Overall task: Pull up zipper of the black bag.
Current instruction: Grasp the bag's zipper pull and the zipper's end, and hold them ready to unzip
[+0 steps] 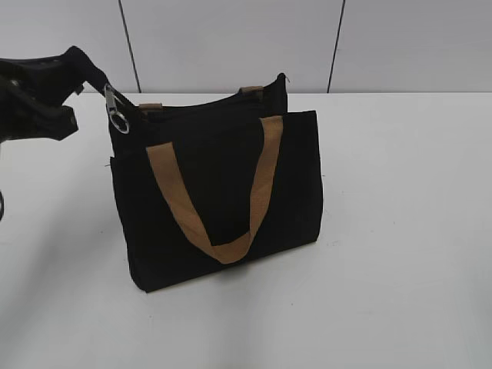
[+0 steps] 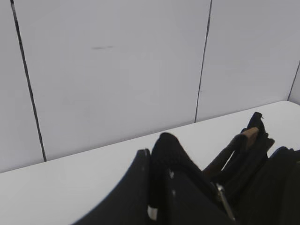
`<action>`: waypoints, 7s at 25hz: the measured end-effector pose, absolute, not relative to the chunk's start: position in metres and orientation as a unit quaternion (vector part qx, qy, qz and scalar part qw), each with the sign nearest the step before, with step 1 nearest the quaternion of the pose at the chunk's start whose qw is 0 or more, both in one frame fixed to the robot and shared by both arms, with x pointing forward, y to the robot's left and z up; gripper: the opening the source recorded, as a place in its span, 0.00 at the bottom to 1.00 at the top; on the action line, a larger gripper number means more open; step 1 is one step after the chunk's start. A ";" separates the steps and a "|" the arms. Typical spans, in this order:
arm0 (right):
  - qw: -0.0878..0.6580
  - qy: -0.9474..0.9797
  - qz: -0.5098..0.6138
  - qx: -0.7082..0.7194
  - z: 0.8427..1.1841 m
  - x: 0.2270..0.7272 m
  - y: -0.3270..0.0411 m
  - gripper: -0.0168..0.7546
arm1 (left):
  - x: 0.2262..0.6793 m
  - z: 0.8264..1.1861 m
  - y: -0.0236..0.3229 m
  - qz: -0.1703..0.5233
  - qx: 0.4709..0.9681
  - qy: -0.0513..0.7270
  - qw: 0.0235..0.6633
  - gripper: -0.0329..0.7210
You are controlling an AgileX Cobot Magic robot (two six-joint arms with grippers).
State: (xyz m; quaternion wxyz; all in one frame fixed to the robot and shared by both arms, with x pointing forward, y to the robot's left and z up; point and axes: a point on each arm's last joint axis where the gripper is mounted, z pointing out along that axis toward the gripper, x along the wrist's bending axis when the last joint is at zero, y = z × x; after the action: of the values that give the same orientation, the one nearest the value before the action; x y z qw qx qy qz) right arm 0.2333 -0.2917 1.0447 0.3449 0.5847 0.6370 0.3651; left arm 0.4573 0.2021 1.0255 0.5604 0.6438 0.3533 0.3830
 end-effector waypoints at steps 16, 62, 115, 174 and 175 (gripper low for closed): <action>0.172 0.728 0.438 0.499 1.066 0.302 -0.256 0.49 | 0.456 1.032 0.204 0.339 0.668 0.401 0.528 0.06; 0.034 0.848 0.501 0.168 1.014 0.539 -0.024 0.49 | 0.455 1.034 0.204 0.340 0.666 0.401 0.529 0.06; 0.018 0.845 0.496 0.199 1.006 0.548 -0.019 0.33 | 0.453 1.041 0.205 0.349 0.657 0.389 0.543 0.06; -0.023 0.804 0.538 0.251 1.035 0.541 -0.020 0.02 | 0.447 1.017 0.211 0.313 0.737 0.415 0.432 0.06; -0.021 0.803 0.538 0.255 1.035 0.541 -0.021 0.02 | 0.446 1.016 0.211 0.311 0.740 0.416 0.428 0.06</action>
State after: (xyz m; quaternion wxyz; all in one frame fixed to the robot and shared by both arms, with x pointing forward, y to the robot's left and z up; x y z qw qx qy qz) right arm 0.5413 -0.0206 1.0353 -0.0211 0.2547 0.8034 0.5378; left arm 0.4462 0.2109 1.0163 0.4282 0.7395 0.4156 0.3114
